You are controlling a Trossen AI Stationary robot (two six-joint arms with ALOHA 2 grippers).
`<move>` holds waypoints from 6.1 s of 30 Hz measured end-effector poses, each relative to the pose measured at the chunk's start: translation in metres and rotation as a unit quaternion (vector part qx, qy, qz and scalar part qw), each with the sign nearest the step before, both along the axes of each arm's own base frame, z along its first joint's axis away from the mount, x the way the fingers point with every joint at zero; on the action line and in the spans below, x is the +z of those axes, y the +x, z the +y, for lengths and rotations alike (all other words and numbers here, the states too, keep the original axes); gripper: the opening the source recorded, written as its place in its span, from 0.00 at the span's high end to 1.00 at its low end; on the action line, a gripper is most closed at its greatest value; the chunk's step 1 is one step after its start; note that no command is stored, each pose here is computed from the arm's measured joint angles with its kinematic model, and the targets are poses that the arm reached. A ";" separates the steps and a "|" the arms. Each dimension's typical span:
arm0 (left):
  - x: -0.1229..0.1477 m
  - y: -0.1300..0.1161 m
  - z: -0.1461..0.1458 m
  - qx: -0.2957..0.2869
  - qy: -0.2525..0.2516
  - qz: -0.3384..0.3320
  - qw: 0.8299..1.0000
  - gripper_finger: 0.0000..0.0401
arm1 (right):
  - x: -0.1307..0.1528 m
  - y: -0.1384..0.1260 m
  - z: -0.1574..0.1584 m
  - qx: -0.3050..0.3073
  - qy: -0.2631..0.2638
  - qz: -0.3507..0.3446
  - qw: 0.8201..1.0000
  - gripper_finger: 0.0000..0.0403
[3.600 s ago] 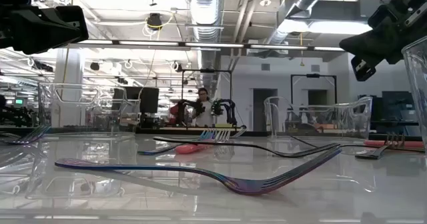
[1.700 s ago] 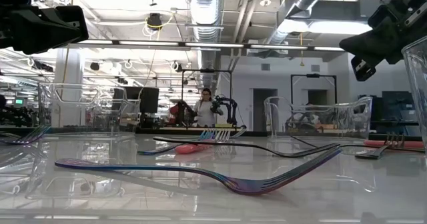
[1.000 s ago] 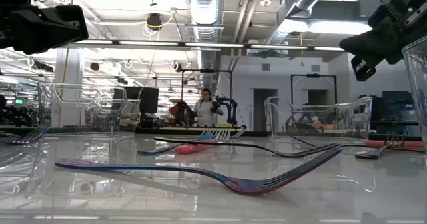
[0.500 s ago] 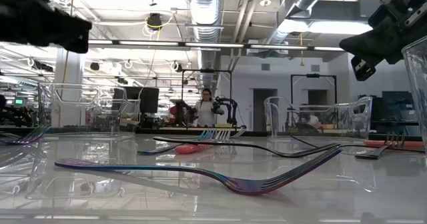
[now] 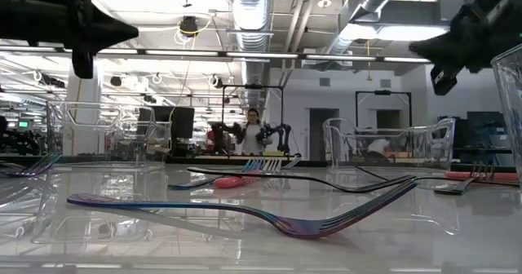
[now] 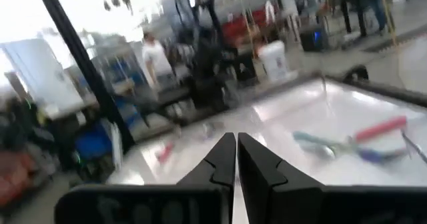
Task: Sort silverware by color (type)
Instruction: Put the black fork into the top right transparent bin, then put the blue fork into the left transparent bin
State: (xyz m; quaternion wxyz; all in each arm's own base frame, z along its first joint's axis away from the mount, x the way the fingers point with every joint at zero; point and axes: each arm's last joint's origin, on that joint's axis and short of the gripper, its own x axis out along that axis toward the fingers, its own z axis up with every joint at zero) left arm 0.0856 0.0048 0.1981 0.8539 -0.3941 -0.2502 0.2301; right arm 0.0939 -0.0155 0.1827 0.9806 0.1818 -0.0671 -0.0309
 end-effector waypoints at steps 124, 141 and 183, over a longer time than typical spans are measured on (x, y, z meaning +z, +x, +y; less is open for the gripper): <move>-0.004 0.074 -0.004 -0.122 0.148 0.379 0.905 0.52 | 0.053 0.128 -0.142 -0.079 -0.205 0.664 0.714 0.94; -0.005 0.075 -0.005 -0.137 0.140 0.373 0.907 0.52 | 0.029 0.121 -0.154 -0.047 -0.151 0.721 0.675 0.81; 0.062 0.164 -0.013 -0.183 0.085 0.495 0.845 0.52 | 0.151 0.123 -0.006 0.007 -0.048 0.489 0.871 0.60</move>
